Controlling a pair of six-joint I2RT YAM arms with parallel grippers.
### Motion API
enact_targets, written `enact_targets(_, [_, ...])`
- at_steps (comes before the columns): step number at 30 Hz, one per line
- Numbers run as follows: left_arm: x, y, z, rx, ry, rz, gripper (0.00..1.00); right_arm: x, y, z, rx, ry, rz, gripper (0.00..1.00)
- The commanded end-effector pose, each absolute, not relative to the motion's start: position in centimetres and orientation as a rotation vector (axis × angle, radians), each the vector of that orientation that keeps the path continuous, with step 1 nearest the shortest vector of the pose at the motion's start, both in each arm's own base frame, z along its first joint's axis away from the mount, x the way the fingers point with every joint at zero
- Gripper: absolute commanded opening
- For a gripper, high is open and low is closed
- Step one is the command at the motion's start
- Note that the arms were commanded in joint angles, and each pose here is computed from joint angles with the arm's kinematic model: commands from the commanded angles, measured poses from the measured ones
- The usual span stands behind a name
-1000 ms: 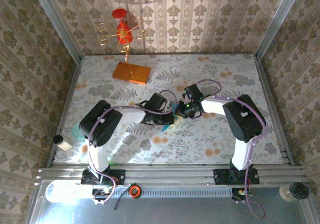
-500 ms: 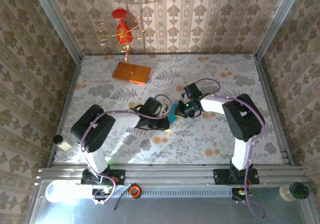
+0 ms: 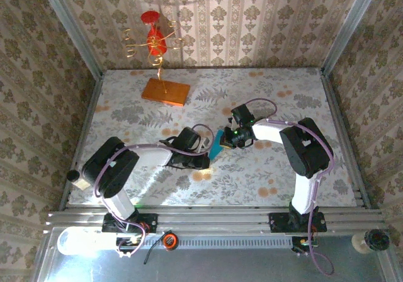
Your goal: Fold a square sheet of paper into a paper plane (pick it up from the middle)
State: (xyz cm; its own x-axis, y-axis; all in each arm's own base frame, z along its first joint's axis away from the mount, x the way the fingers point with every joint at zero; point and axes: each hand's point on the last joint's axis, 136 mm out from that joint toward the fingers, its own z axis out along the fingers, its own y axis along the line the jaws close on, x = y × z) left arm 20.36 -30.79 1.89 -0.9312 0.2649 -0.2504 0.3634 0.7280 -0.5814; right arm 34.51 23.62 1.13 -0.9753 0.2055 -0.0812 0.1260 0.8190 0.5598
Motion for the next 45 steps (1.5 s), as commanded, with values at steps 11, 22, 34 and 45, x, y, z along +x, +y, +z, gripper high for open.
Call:
enact_targets(11, [19.5,-29.3,6.7,0.463,2.734,-0.942,0.0,29.8,21.9,-2.3,0.329,3.033,0.72,0.09])
enact_targets(22, [23.2,-33.8,4.8,0.363,2.691,-1.039,0.0,30.1,24.5,1.0,0.34,2.922,0.869,0.1])
enact_targets(34, [21.5,-31.5,0.6,0.315,2.816,-0.927,0.0,33.3,25.3,6.2,0.305,2.69,1.172,0.12])
enact_targets(45, [21.5,-31.4,0.4,0.317,2.826,-0.916,0.0,34.1,23.2,4.7,0.24,2.736,1.064,0.13])
